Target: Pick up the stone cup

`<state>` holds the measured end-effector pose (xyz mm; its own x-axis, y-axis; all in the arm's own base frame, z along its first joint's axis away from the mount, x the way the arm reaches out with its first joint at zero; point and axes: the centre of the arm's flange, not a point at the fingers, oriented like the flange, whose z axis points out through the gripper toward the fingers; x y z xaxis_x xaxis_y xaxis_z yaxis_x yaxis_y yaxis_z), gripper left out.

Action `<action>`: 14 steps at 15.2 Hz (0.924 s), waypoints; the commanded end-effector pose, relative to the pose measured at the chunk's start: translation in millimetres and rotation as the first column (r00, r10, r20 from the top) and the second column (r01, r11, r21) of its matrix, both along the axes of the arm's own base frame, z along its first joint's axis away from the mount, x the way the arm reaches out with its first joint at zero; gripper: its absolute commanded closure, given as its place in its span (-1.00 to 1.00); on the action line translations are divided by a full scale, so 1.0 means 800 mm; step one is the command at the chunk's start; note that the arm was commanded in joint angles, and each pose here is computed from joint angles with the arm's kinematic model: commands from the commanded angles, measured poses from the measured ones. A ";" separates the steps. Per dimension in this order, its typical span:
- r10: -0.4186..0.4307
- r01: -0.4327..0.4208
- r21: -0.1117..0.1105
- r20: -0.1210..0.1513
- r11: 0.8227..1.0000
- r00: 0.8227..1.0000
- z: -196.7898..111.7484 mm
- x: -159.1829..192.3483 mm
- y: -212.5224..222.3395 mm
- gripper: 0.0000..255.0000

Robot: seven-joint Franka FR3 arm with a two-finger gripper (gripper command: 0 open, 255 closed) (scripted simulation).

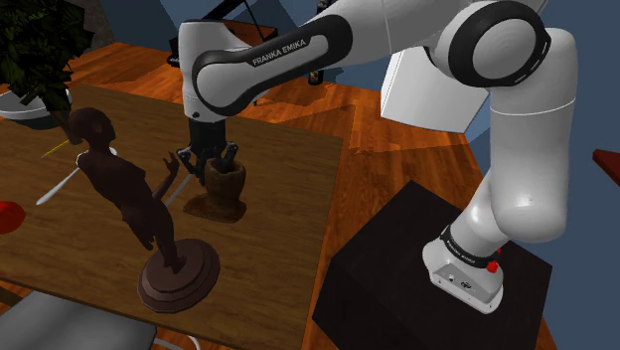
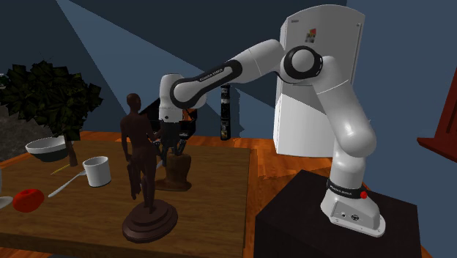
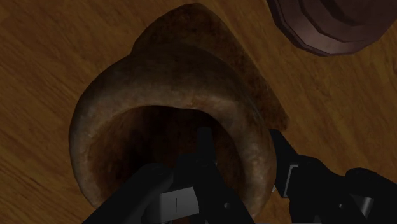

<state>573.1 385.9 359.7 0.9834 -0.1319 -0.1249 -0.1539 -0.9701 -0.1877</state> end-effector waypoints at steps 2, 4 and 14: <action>0.000 0.000 0.000 0.000 1.000 1.000 -0.001 0.000 0.000 1.00; 0.000 0.000 0.000 0.000 1.000 1.000 -0.001 0.000 0.000 1.00; 0.000 0.000 0.000 0.000 1.000 1.000 0.046 0.000 -0.001 1.00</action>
<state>572.7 385.3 390.1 0.9832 -0.1321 -0.1259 -0.1543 -0.9702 -0.1869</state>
